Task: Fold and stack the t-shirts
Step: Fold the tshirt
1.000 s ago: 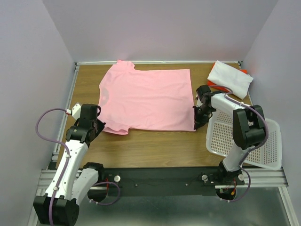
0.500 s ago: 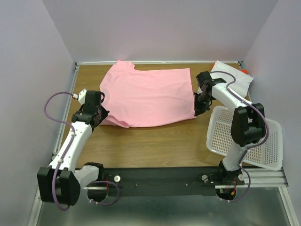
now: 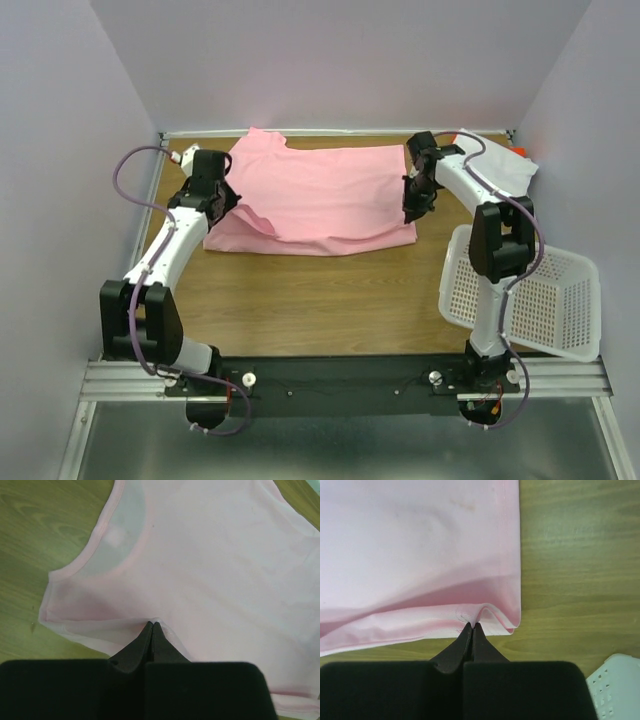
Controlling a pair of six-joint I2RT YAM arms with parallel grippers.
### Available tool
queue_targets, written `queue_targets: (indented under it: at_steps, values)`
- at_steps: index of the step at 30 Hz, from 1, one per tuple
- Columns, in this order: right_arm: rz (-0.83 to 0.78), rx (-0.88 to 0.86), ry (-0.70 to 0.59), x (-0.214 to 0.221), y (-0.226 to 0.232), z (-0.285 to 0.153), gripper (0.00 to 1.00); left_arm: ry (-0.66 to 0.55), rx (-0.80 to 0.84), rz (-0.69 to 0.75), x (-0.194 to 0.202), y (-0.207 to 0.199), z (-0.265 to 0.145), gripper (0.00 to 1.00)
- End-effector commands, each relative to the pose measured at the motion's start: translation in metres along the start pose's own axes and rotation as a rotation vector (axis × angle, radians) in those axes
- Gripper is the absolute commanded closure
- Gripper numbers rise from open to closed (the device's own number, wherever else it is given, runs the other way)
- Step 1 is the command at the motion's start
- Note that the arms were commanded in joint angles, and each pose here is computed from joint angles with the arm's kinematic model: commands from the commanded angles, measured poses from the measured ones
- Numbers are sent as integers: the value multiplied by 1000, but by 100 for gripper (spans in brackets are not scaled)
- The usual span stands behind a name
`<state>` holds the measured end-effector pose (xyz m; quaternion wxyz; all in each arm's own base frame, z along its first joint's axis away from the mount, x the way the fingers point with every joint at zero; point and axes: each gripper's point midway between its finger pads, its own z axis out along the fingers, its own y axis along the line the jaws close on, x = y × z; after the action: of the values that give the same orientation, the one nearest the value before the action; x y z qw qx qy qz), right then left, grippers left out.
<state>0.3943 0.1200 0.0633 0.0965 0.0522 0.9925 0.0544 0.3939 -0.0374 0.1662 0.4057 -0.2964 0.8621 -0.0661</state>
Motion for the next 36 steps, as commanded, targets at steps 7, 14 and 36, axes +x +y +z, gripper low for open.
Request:
queue_targets:
  at_steps: [7,14,36]
  values:
    - [2,30,-59,-61,3,11,99,-43,31,38,-38,-33,38,100]
    - [21,33,-63,-79,0,18,99,-44,15,40,-51,-39,55,100]
    - [47,45,-48,-90,-17,37,99,-20,11,53,-60,-38,105,100]
